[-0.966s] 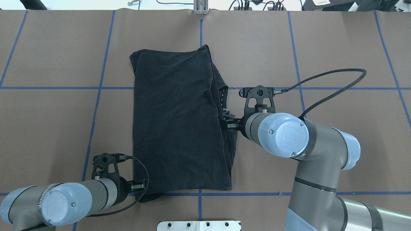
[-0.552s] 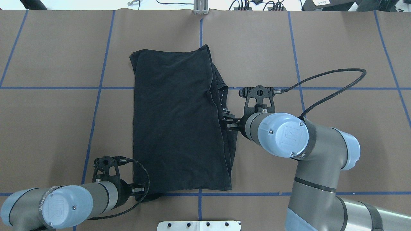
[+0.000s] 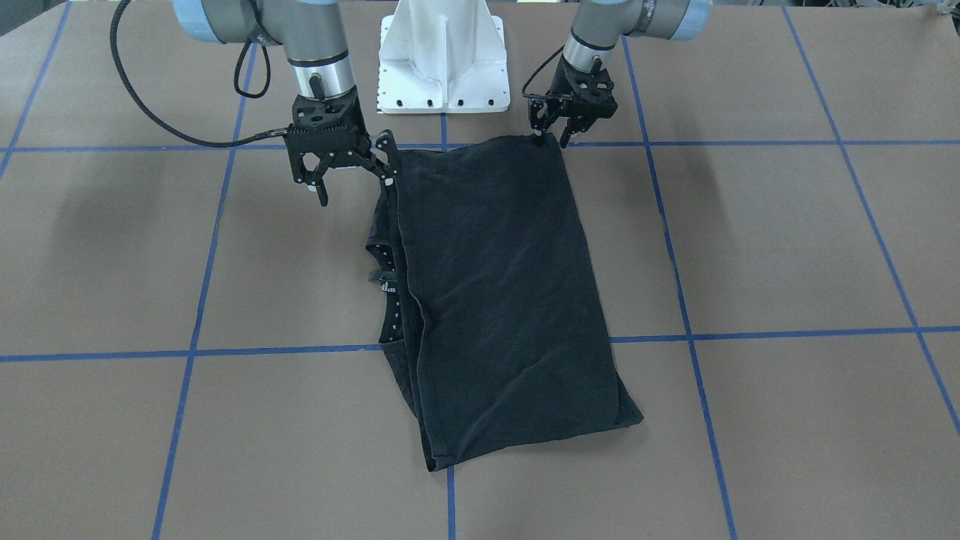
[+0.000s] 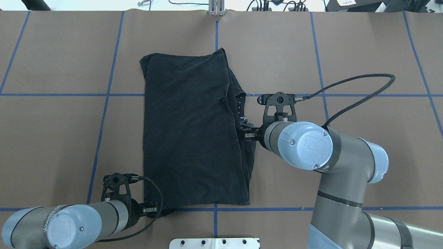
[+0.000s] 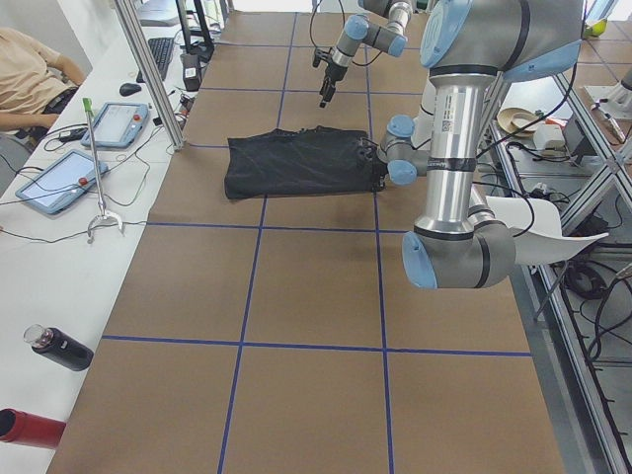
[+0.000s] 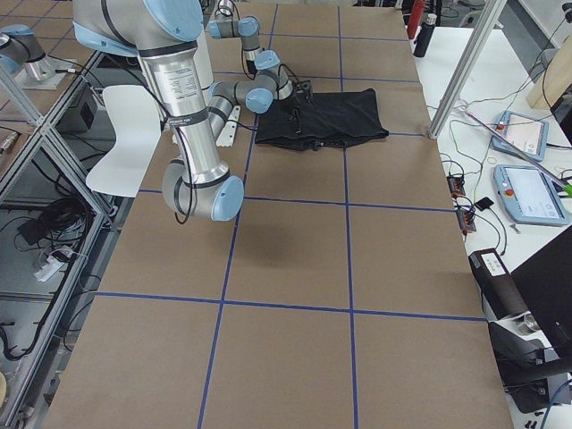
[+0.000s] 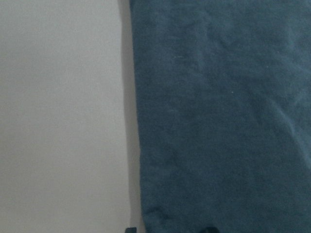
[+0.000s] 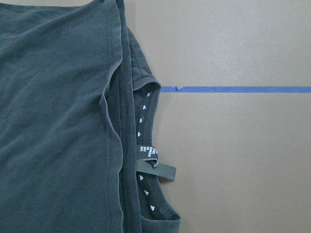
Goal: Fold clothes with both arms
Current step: 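Grasp the shirt's near edge corners with both grippers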
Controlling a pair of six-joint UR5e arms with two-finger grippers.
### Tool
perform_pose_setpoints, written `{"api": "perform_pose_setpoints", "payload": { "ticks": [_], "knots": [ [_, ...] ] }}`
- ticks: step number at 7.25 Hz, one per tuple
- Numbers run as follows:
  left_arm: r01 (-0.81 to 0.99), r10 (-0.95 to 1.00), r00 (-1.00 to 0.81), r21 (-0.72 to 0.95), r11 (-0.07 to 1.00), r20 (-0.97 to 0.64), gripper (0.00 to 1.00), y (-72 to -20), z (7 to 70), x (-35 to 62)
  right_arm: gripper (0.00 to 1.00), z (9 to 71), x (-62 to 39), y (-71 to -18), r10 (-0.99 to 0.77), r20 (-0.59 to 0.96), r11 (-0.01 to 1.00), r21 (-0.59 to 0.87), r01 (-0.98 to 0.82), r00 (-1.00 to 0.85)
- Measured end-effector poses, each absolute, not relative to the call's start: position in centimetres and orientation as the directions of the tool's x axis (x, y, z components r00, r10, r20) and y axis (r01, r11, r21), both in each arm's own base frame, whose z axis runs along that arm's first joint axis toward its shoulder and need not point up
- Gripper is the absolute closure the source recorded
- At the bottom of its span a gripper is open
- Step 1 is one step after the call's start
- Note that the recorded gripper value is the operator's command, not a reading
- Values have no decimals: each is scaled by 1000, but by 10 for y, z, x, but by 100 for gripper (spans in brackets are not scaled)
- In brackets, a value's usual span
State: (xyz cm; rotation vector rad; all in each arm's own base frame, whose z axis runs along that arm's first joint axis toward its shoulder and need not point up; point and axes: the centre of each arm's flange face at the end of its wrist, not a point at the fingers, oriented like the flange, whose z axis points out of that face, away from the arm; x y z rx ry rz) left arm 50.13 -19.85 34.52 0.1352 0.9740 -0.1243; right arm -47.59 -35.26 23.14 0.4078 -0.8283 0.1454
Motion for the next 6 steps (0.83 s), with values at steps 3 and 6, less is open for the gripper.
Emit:
{"api": "perform_pose_setpoints", "payload": {
  "ticks": [3,6],
  "knots": [
    [179,-72,552,34,983,-830,100,-197,346,502,0,233,-477,-351,-32,739,914,294,-279,673],
    [185,-78,545,28,982,-835,100,-197,342,498,1,234,-493,-331,-9,751,911,278,-304,660]
  ]
}}
